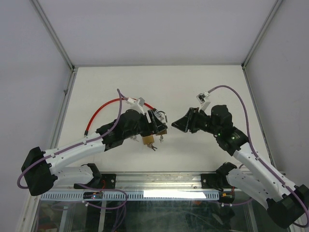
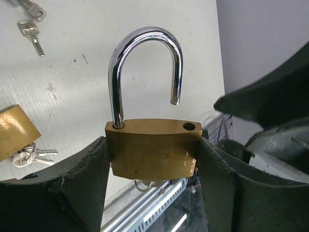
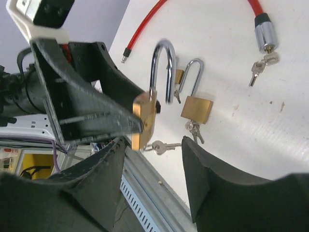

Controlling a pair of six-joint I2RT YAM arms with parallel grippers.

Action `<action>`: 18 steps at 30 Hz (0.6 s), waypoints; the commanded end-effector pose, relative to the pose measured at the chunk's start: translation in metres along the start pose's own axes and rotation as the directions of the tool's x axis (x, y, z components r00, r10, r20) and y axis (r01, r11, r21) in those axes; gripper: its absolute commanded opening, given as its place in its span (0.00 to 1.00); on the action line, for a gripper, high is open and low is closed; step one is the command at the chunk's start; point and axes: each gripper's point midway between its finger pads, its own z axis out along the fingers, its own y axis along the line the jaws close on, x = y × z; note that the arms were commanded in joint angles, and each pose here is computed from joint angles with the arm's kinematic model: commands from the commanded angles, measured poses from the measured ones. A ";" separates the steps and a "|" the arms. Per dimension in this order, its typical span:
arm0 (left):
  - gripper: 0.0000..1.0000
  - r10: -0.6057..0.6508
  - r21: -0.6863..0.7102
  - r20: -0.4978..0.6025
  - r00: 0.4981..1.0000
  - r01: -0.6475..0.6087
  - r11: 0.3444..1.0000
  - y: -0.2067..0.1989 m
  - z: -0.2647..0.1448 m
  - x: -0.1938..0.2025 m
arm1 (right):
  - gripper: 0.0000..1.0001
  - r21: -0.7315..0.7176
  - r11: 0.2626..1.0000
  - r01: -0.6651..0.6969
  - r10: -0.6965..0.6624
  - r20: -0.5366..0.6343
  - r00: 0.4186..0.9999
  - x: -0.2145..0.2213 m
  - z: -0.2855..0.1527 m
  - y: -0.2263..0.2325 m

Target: Unlock with the key

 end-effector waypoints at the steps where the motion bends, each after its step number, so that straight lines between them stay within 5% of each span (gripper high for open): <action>1: 0.09 0.134 0.256 0.025 0.991 -0.136 0.957 -0.067 -0.023 -0.016 | 0.53 -0.019 0.997 0.077 -0.077 0.018 0.997 -0.030 0.007 0.017; 10: 0.08 0.183 0.382 0.022 0.983 -0.178 0.907 -0.094 -0.031 -0.014 | 0.42 0.049 0.998 0.044 -0.041 -0.055 0.998 -0.031 0.040 -0.004; 18: 0.06 0.217 0.529 -0.002 0.976 -0.183 0.828 -0.120 -0.043 -0.003 | 0.10 -0.001 0.997 0.079 -0.079 -0.084 0.993 -0.024 0.056 -0.010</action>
